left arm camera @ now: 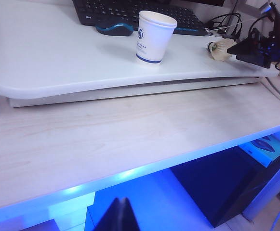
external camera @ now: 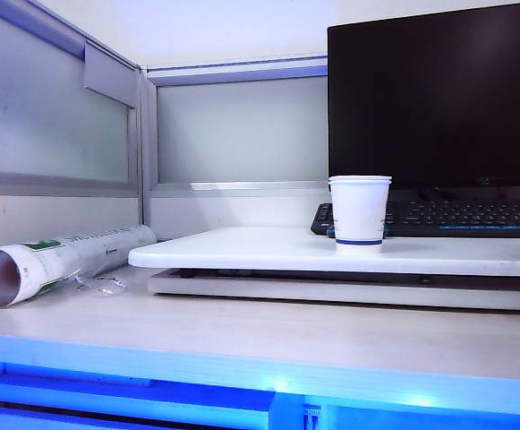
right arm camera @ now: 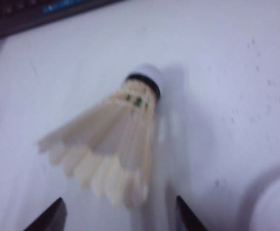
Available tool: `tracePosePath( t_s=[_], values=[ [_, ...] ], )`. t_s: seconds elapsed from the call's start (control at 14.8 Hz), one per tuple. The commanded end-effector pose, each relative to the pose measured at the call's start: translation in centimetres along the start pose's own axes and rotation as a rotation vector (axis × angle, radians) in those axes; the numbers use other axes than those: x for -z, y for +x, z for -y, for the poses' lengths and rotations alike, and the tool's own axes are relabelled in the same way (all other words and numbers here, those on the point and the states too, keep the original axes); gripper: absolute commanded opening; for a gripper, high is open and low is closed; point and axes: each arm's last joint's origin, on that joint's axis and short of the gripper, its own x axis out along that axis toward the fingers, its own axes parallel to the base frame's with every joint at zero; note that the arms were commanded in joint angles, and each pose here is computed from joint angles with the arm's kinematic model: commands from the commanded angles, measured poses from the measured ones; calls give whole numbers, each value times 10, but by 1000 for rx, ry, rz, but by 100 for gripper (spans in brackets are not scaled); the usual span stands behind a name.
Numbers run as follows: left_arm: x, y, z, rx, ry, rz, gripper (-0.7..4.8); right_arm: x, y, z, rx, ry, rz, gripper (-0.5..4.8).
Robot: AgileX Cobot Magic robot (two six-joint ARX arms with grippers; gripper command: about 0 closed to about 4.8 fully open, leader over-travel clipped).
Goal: Pick up the badminton from the table and put it into the white paper cup.
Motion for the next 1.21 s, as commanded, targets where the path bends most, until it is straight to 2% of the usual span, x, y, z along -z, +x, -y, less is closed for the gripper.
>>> tracePosePath(
  t_s=[0.07,0.13,0.2,0.34,0.4,0.74,1.01,1.21],
  values=[
    [2,0,0,-1,-12,-17,-4,-3,7,1,-9,-14,47,200],
    [2,0,0,-1,-12,-17,-4,-2,10,2,-9,-15,52,198],
    [2,0,0,-1,-12,-17,-4,-1,13,3,-9,-16,55,172],
    [2,0,0,-1,-12,-17,-4,0,16,5,-8,-14,49,43],
    [2,0,0,-1,-12,-17,-4,0,17,5,-10,-17,57,7],
    [2,0,0,-1,-12,-17,-4,-3,16,4,-20,-26,86,-5],
    [2,0,0,-1,-12,-17,-4,-6,13,-1,-133,-37,73,-5],
    [2,0,0,-1,-12,-17,-4,-19,-1,-10,-176,-63,136,-5]
  ],
)
